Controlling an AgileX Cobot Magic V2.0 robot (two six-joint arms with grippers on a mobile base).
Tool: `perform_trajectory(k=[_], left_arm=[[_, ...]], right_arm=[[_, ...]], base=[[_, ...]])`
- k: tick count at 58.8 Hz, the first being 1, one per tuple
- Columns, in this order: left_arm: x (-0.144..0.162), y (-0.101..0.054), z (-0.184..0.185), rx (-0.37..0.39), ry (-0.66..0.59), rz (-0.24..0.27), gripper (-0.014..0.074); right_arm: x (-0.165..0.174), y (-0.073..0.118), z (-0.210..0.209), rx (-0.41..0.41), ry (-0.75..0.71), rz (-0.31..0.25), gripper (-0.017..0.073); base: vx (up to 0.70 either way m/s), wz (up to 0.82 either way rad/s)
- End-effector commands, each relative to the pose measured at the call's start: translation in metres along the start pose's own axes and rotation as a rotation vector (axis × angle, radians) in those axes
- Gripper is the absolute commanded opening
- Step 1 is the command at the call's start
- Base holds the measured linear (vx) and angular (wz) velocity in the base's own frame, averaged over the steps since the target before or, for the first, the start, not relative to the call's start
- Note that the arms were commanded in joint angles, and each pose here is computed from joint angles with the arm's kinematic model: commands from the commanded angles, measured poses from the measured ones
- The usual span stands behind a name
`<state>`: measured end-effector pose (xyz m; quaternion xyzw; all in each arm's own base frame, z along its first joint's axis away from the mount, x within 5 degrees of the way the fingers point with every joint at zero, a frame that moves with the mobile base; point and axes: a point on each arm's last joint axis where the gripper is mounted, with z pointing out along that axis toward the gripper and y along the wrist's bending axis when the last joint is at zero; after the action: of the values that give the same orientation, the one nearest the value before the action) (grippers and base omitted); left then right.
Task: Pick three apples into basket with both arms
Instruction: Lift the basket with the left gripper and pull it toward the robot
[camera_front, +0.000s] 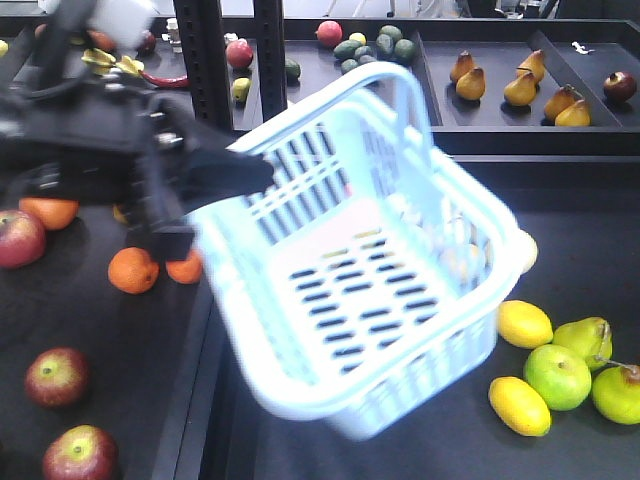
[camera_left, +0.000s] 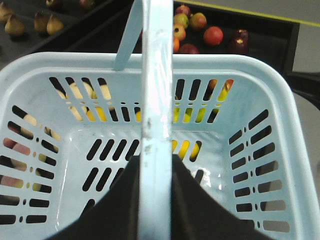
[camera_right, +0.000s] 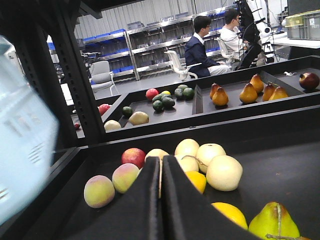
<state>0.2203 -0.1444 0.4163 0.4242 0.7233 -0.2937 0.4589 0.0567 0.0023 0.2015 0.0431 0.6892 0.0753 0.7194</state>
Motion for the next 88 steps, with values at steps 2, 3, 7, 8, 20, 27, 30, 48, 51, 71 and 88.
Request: perform_trajectory(k=[2, 3, 7, 8, 20, 27, 30, 48, 51, 71, 88], left_arm=[[-0.010, -0.021, -0.035, -0.056, 0.016, -0.048, -0.0008], [-0.009, -0.022, -0.038, -0.063, 0.030, -0.055, -0.0008], [-0.003, -0.028, -0.049, -0.097, 0.085, -0.083, -0.0008], [-0.002, -0.029, -0.053, -0.112, 0.092, -0.081, -0.0008], [0.013, -0.048, -0.077, -0.183, 0.050, -0.100, -0.0008], [0.026, -0.057, -0.084, -0.201, 0.016, -0.138, -0.0008], [0.034, -0.061, -0.087, -0.203, 0.015, -0.144, -0.0008], [0.084, -0.077, -0.088, -0.195, 0.074, -0.175, -0.0008], [0.088, -0.078, -0.087, -0.188, 0.081, -0.186, -0.0007], [0.097, -0.079, -0.082, -0.167, 0.101, -0.215, -0.0007], [0.097, -0.079, -0.082, -0.167, 0.101, -0.215, -0.0007]], right_arm=[[-0.004, 0.001, -0.001, -0.009, -0.074, -0.014, -0.0006], [-0.004, 0.001, -0.001, -0.009, -0.074, -0.014, -0.0006], [-0.004, 0.001, -0.001, -0.009, -0.074, -0.014, -0.0006], [-0.004, 0.001, -0.001, -0.009, -0.074, -0.014, -0.0006], [-0.004, 0.001, -0.001, -0.009, -0.074, -0.014, -0.0006], [-0.004, 0.001, -0.001, -0.009, -0.074, -0.014, -0.0006], [-0.004, 0.001, -0.001, -0.009, -0.074, -0.014, -0.0006], [-0.004, 0.001, -0.001, -0.009, -0.074, -0.014, -0.0006], [-0.004, 0.001, -0.001, -0.009, -0.074, -0.014, -0.0006], [-0.004, 0.001, -0.001, -0.009, -0.074, -0.014, -0.0006], [-0.004, 0.001, -0.001, -0.009, -0.074, -0.014, -0.0006]], base=[[0.00, 0.00], [0.00, 0.00], [0.00, 0.00], [0.00, 0.00], [0.00, 0.00], [0.00, 0.00], [0.00, 0.00], [0.00, 0.00], [0.00, 0.00], [0.00, 0.00], [0.00, 0.00]])
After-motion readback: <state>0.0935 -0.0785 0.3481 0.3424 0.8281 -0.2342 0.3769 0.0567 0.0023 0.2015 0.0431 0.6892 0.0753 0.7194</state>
